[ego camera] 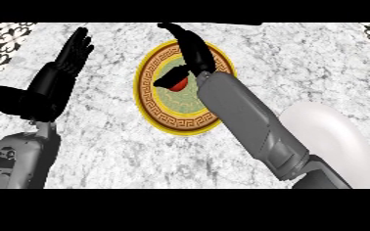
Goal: Pick the tomato from the plate and place it in the plate
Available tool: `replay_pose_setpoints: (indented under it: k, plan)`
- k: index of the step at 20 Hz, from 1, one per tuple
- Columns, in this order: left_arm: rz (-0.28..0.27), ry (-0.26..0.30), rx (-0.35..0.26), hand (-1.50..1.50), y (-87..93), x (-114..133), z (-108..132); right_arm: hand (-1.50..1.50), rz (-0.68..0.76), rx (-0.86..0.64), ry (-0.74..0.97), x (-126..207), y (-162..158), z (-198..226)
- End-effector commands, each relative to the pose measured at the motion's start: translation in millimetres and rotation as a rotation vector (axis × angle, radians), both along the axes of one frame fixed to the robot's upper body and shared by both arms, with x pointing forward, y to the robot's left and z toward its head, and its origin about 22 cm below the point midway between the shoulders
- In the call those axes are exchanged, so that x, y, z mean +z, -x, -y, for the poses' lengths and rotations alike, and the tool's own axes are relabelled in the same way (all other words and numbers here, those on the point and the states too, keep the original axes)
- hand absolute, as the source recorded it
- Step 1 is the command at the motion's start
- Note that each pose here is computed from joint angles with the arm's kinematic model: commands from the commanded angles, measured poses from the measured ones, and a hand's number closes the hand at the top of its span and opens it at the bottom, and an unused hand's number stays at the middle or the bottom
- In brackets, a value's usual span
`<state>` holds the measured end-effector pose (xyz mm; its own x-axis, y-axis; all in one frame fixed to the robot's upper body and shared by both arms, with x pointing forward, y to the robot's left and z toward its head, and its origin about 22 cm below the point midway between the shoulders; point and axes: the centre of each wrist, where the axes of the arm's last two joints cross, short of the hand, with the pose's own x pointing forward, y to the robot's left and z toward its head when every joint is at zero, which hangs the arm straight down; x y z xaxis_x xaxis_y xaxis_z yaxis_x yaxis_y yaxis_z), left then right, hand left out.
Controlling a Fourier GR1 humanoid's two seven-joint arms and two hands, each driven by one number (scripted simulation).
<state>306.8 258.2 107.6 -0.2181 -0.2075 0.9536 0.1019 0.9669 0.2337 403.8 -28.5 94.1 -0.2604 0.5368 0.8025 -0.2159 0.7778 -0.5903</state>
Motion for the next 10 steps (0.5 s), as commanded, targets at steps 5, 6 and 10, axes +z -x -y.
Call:
replay_pose_setpoints:
  k: [5, 6, 10]
  plan:
    - [-0.003, -0.002, 0.021, 0.0, -8.1, 5.2, -13.2, -1.5, -0.025, -0.022, -0.297, 19.4, -11.8, 6.2]
    - [-0.003, -0.003, 0.035, 0.0, 5.3, -1.5, -12.7, -1.5, -0.023, -0.047, -0.318, 23.6, -18.8, 11.3]
    - [-0.003, 0.011, 0.057, 0.0, 6.3, -7.8, -5.8, -1.5, -0.041, -0.083, -0.361, 7.4, -26.9, 46.4]
